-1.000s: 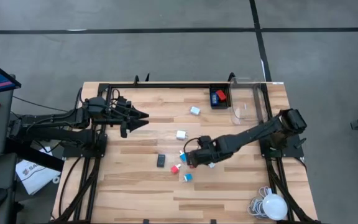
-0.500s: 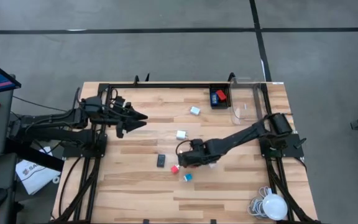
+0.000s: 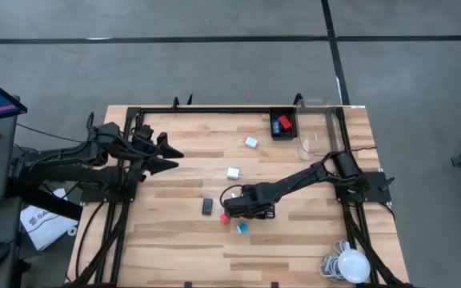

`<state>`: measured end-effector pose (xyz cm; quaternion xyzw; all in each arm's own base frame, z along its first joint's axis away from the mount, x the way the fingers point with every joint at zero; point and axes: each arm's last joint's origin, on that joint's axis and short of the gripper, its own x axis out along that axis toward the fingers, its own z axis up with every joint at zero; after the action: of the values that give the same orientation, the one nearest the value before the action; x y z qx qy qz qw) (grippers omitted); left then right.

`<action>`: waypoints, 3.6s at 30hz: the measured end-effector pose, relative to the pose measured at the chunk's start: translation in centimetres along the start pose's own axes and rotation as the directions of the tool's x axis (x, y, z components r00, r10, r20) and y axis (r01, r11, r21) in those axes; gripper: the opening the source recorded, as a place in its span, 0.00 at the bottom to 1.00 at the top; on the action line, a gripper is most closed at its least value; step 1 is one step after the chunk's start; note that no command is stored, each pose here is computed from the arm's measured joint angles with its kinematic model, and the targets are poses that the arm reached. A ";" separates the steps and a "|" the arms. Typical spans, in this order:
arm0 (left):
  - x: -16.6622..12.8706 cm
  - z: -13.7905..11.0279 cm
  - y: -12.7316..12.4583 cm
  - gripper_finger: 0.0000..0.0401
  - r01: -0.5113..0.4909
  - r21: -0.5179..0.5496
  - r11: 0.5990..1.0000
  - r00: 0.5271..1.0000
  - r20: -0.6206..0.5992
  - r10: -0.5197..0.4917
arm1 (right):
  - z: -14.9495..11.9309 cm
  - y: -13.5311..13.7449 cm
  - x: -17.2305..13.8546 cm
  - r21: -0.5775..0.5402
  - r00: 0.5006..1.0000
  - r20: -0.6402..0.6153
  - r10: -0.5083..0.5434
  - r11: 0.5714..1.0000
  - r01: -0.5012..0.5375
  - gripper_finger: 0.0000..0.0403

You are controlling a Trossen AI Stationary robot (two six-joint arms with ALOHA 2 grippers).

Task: Pick & Place Office items
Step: Put the red digital timer into the black bin, then put the black digital timer into the black bin

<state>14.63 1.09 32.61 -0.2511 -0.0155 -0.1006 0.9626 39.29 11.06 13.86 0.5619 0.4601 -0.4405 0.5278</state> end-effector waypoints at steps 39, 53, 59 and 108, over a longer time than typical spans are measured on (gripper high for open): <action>-0.2 0.3 -0.7 0.51 0.164 0.015 0.986 0.986 -0.032 -0.163 | 3.5 -1.6 -5.6 0.056 0.979 0.187 -0.076 0.996 0.067 0.34; 0.0 0.6 0.1 0.51 -0.080 0.035 0.996 0.992 0.105 0.076 | 22.0 -5.5 -15.3 -0.153 0.917 0.378 -0.128 0.968 0.198 0.35; 0.0 0.8 0.5 0.51 -0.210 0.026 0.977 0.964 0.174 0.203 | 30.2 -8.9 -16.3 -0.188 0.926 0.354 -0.130 0.960 0.207 0.36; 0.0 0.9 0.7 0.51 -0.285 0.005 0.959 0.936 0.219 0.277 | 34.9 -11.8 -11.0 -0.217 0.972 0.207 -0.107 0.964 0.152 0.57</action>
<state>14.81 2.10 33.06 -0.2425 -0.0859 0.0660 0.9641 25.29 -24.14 20.47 0.4194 0.4907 -0.4701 0.6019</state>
